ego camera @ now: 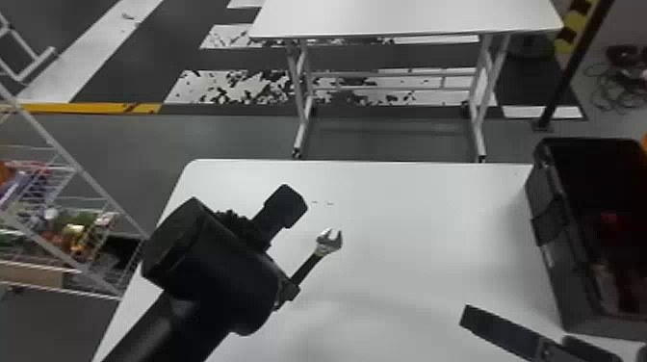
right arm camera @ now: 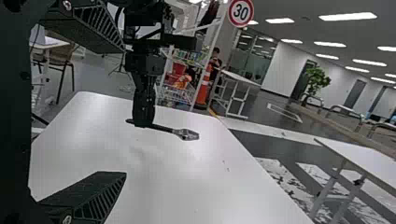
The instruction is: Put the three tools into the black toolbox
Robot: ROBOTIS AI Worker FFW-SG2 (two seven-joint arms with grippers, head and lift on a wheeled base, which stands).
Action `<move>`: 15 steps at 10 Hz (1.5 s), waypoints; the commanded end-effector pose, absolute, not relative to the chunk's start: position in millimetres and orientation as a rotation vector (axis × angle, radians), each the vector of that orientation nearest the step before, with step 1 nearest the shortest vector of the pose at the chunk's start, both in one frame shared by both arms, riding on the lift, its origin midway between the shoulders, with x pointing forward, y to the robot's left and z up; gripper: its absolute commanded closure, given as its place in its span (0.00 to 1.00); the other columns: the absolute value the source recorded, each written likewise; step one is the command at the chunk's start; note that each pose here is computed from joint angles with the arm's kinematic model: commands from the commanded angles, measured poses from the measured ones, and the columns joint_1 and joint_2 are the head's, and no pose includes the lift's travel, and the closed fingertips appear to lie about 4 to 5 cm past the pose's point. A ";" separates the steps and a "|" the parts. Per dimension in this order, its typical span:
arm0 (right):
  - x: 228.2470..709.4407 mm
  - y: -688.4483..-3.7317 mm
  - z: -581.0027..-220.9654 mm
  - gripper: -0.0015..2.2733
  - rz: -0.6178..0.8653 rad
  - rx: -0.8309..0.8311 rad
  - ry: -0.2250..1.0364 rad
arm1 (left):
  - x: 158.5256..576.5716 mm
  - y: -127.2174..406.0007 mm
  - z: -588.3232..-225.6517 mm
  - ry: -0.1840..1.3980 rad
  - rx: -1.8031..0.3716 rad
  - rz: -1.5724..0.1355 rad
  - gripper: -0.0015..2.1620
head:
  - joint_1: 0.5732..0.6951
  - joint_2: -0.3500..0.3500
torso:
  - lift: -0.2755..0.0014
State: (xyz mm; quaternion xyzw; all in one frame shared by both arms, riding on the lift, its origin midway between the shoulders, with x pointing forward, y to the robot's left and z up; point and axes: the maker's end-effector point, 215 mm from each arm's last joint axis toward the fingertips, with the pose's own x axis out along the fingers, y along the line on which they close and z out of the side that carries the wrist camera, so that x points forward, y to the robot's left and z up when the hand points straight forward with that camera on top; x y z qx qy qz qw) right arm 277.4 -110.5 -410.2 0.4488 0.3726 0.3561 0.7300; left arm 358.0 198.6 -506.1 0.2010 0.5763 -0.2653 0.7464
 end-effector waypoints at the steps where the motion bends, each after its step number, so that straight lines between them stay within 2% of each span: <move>1: 277.9 -88.6 -420.4 0.03 0.817 0.987 0.885 | 358.8 180.3 -500.8 1.233 0.399 -0.591 0.99 | 1.00 0.73 | 0.81; 5: 294.3 -62.7 -436.7 0.03 0.848 0.965 0.921 | 356.1 158.8 -499.7 1.212 0.365 -0.598 0.99 | 1.00 0.74 | 0.81; 8: 333.3 -61.5 -451.4 0.03 0.836 0.951 0.826 | 359.8 147.6 -492.9 1.187 0.340 -0.598 0.99 | 1.00 0.74 | 0.81; 15: 402.3 -51.5 -468.9 0.03 0.834 0.934 0.731 | 357.7 112.3 -497.6 1.188 0.285 -0.627 0.99 | 1.00 0.64 | 0.81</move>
